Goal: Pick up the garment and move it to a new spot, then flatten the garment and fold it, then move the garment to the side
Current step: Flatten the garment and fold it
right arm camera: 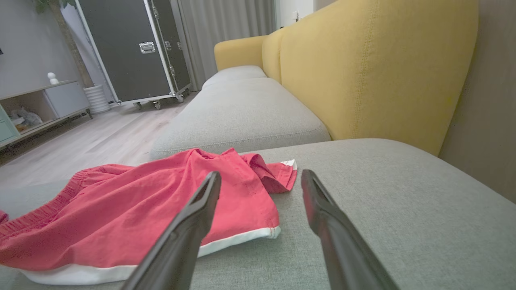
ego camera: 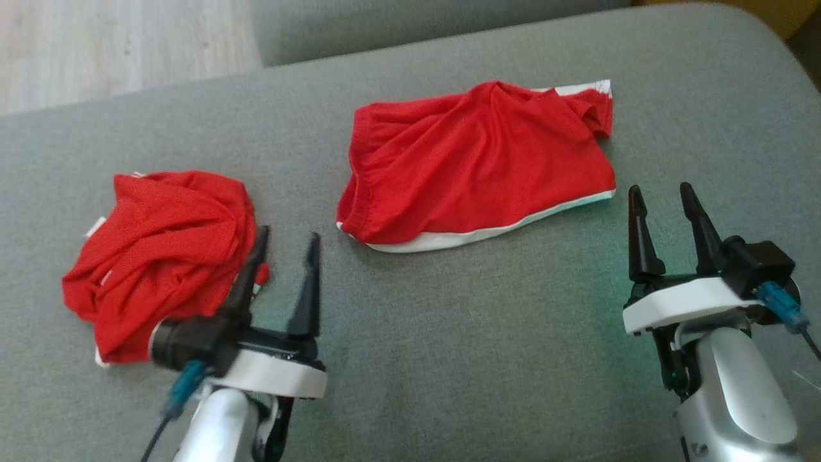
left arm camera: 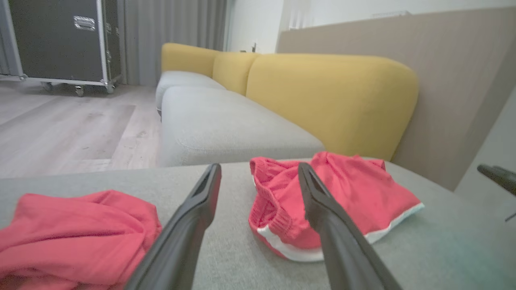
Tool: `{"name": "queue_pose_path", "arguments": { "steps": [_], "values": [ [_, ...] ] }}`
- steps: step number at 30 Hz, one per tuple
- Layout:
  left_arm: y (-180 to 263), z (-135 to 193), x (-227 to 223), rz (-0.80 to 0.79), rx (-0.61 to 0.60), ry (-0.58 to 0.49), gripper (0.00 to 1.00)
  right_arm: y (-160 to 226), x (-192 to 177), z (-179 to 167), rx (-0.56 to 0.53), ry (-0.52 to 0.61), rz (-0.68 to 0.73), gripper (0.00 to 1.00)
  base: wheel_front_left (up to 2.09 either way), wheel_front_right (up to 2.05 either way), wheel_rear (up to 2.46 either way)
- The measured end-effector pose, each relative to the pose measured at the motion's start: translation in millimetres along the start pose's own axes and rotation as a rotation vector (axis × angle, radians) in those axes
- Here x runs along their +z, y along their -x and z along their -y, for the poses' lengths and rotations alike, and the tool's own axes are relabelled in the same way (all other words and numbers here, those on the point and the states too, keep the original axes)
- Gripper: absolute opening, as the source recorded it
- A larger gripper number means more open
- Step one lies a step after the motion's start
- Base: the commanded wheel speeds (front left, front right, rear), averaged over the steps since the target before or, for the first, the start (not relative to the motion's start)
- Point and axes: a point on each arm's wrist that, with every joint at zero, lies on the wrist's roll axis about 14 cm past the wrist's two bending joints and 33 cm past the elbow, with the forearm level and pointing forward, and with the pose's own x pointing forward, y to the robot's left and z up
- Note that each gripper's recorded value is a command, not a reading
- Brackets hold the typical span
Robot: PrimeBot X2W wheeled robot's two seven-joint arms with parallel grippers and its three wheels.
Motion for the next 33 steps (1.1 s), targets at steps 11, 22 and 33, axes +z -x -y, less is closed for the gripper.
{"name": "queue_pose_path", "arguments": {
  "steps": [11,22,33],
  "values": [
    [-19.1,8.3,-74.9,-0.273,-0.220,-0.212,1.00,-6.8,-19.3,6.1,-0.023,-0.028,-0.045,1.00,0.00,0.00,0.00],
    [-49.5,9.9,-101.5,-0.354,-0.349,-0.343,1.00,-14.9,-21.3,19.1,-0.059,-0.038,-0.046,1.00,0.00,0.00,0.00],
    [-54.5,19.8,-102.5,-0.344,-0.391,-0.340,0.00,-13.9,-28.3,23.3,-0.072,-0.036,-0.067,1.00,0.00,0.00,0.00]
  ]
}}
